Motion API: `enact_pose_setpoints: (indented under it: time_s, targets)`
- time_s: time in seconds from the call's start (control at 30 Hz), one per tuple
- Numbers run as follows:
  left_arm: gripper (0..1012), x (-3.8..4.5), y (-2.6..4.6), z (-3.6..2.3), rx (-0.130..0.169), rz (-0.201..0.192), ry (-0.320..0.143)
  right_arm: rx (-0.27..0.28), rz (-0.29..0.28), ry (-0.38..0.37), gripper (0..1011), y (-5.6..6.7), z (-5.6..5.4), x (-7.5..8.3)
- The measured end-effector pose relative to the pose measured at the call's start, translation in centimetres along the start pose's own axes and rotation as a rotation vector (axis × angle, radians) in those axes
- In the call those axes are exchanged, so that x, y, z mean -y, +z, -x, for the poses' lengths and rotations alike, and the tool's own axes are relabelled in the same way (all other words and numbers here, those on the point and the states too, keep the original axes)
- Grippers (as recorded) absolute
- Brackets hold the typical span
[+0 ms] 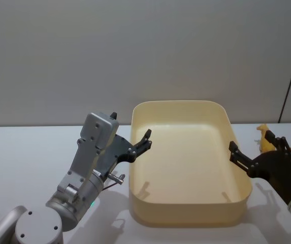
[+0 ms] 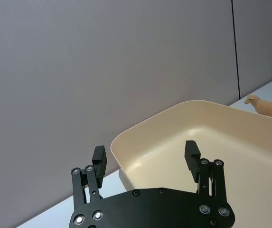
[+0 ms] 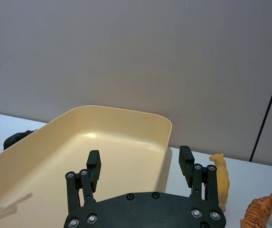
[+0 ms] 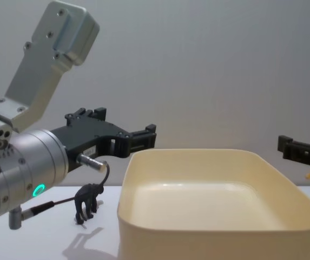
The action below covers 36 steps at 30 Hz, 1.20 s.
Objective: Pick up the toy alternately with two hands and place it into the central storage box.
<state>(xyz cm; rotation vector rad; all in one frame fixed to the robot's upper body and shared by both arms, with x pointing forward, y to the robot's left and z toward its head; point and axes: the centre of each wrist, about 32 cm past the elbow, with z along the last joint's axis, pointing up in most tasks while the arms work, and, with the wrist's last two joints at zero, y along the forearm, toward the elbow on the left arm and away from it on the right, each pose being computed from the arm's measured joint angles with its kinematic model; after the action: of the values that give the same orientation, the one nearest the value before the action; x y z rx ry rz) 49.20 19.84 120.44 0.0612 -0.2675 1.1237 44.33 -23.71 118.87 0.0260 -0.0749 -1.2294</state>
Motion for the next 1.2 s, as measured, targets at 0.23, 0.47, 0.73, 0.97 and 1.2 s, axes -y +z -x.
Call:
enact_pose_setpoints:
  time_s: [0.23,0.47,0.73,0.97,1.2]
  targets:
    - [1002,0.0,0.0,0.0,0.0,0.0,0.0,0.0,0.0,0.0,1001,0.0,0.0,0.0]
    - [1002,0.0,0.0,0.0,0.0,0.0,0.0,0.0,0.0,0.0,1001,0.0,0.0,0.0]
    - [1001,0.0,0.0,0.0,0.0,0.0,0.0,0.0,0.0,0.0,1001,0.0,0.0,0.0]
    - [1001,0.0,0.0,0.0,0.0,0.0,0.0,0.0,0.0,-0.001,1001,-0.01,-0.03,0.02]
    - [1001,0.0,0.0,0.0,0.0,0.0,0.0,-0.001,-0.002,-0.021,1001,-0.01,-0.57,0.62]
